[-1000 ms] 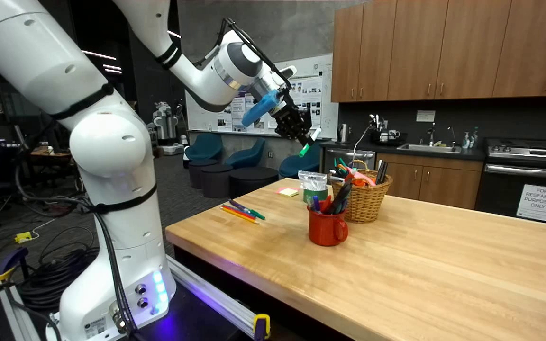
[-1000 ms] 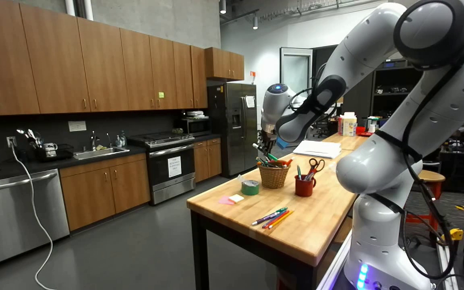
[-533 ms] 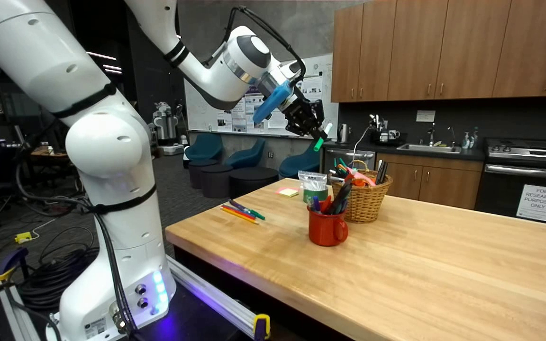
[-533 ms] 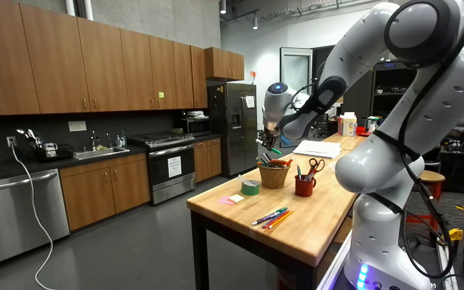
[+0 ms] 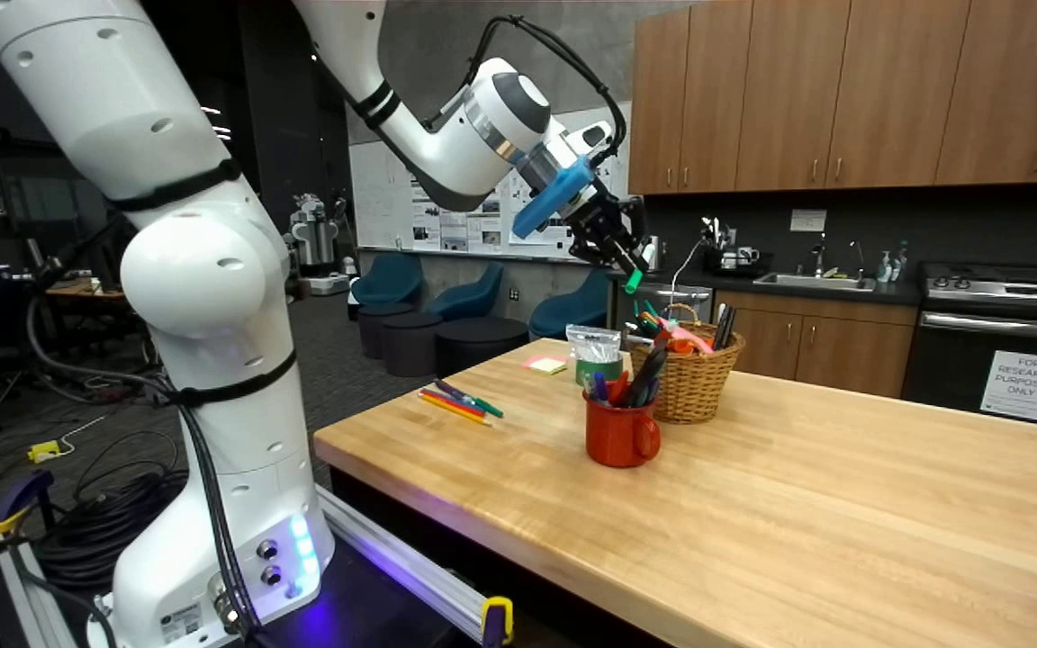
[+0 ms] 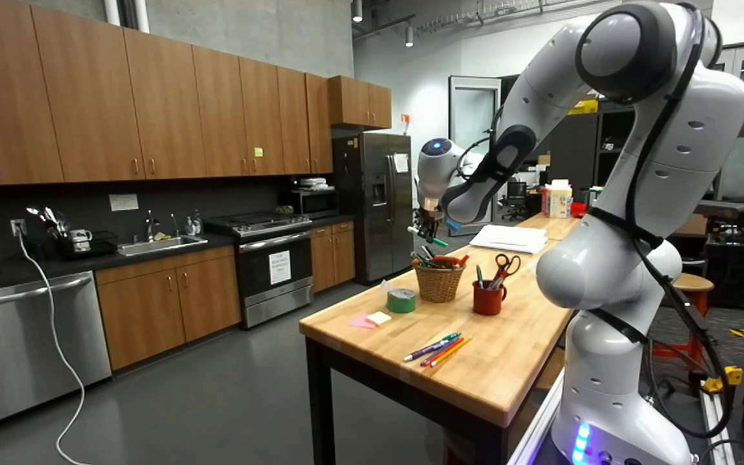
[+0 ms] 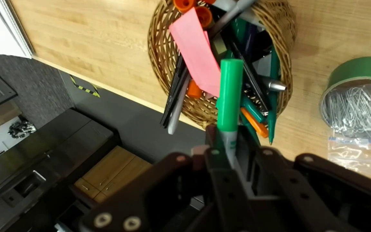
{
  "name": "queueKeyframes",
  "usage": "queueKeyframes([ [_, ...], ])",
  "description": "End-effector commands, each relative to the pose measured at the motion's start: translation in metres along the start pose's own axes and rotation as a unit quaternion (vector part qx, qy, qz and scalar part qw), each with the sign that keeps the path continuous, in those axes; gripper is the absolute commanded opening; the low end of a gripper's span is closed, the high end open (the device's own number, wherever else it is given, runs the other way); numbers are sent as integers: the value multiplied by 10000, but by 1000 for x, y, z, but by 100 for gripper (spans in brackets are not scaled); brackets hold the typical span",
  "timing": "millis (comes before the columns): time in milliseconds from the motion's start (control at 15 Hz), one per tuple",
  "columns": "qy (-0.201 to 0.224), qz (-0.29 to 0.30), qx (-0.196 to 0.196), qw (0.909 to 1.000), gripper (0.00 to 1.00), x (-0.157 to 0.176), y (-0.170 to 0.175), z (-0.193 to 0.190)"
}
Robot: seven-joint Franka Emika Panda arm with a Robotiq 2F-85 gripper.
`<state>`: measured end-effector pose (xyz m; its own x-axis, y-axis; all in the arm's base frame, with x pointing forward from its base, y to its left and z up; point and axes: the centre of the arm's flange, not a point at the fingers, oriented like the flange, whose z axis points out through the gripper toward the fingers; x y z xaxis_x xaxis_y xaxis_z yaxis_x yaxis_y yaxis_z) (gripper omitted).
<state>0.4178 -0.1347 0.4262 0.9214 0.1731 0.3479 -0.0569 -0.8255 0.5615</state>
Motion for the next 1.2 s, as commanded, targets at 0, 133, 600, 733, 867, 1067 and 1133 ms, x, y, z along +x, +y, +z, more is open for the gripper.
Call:
queueKeyframes([
  [0, -42, -206, 11, 9998, 4, 23, 5, 31],
  [133, -98, -266, 0, 9996, 4, 30, 5, 42],
  [600, -113, -605, 121, 9980, 4, 39, 4, 84],
  [733, -135, -622, 172, 9978, 4, 37, 5, 94],
  [867, -137, -615, 200, 9978, 4, 35, 7, 101],
  [1067, -104, -512, 233, 9984, 4, 31, 13, 106],
  [1133, -91, -468, 252, 9985, 4, 29, 14, 107],
])
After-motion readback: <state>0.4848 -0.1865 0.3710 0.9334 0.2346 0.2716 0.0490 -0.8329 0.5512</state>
